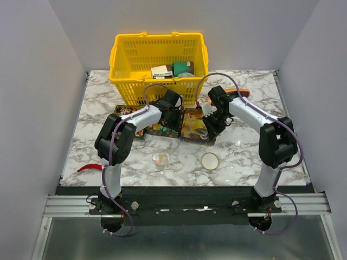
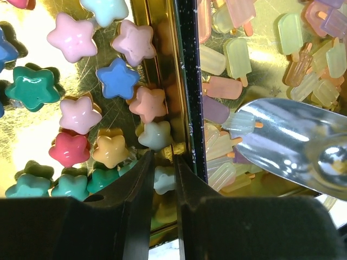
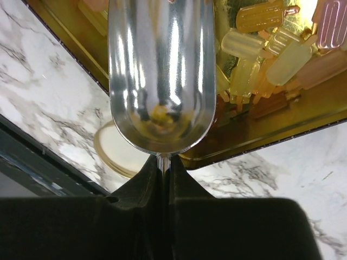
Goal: Pack the candies
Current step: Scoop the fake candies from the storage box.
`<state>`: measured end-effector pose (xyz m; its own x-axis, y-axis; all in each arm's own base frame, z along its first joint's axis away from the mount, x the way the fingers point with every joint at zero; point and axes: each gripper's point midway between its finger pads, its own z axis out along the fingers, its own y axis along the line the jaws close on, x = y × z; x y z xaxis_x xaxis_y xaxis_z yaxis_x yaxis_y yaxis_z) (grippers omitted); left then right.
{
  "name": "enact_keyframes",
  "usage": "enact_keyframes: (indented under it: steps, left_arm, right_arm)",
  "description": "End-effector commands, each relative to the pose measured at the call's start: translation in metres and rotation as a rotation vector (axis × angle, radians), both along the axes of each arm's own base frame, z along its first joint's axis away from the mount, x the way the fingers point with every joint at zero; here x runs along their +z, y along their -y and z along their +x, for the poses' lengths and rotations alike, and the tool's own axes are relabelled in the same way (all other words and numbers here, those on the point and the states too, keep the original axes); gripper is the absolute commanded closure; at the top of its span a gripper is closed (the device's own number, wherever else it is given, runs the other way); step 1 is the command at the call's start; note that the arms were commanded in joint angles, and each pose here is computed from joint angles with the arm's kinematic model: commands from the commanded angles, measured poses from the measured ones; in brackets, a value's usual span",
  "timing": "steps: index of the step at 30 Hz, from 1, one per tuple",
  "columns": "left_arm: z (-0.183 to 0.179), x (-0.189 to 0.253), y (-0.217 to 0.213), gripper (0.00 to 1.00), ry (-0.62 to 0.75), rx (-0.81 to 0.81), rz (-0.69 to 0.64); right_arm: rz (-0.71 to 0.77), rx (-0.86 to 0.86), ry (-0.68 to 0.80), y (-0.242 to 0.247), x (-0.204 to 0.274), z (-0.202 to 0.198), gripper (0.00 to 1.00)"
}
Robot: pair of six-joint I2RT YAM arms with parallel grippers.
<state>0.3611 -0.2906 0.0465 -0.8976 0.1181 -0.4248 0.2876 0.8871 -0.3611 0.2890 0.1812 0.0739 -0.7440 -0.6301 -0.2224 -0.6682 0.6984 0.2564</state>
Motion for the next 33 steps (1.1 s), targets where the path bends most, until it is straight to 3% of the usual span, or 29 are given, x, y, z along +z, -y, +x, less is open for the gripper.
enact_keyframes:
  steps: [1,13,24,33]
  left_arm:
    - [-0.012,0.011,0.040,0.72,-0.030,-0.072,-0.133]
    - [-0.012,0.011,0.039,0.72,-0.025,-0.072,-0.127]
    - [-0.014,0.009,0.040,0.73,-0.036,-0.069,-0.136]
    - [-0.016,0.008,0.041,0.75,-0.043,-0.077,-0.143]
  right_arm:
    - [0.148,-0.098,-0.007,-0.052,-0.005,0.019,0.99]
    - [0.113,-0.208,0.053,-0.052,0.003,0.041,0.99]
    - [-0.011,-0.358,0.080,-0.038,-0.019,0.057,0.99]
    - [-0.072,-0.360,0.173,-0.038,-0.040,0.074,0.99]
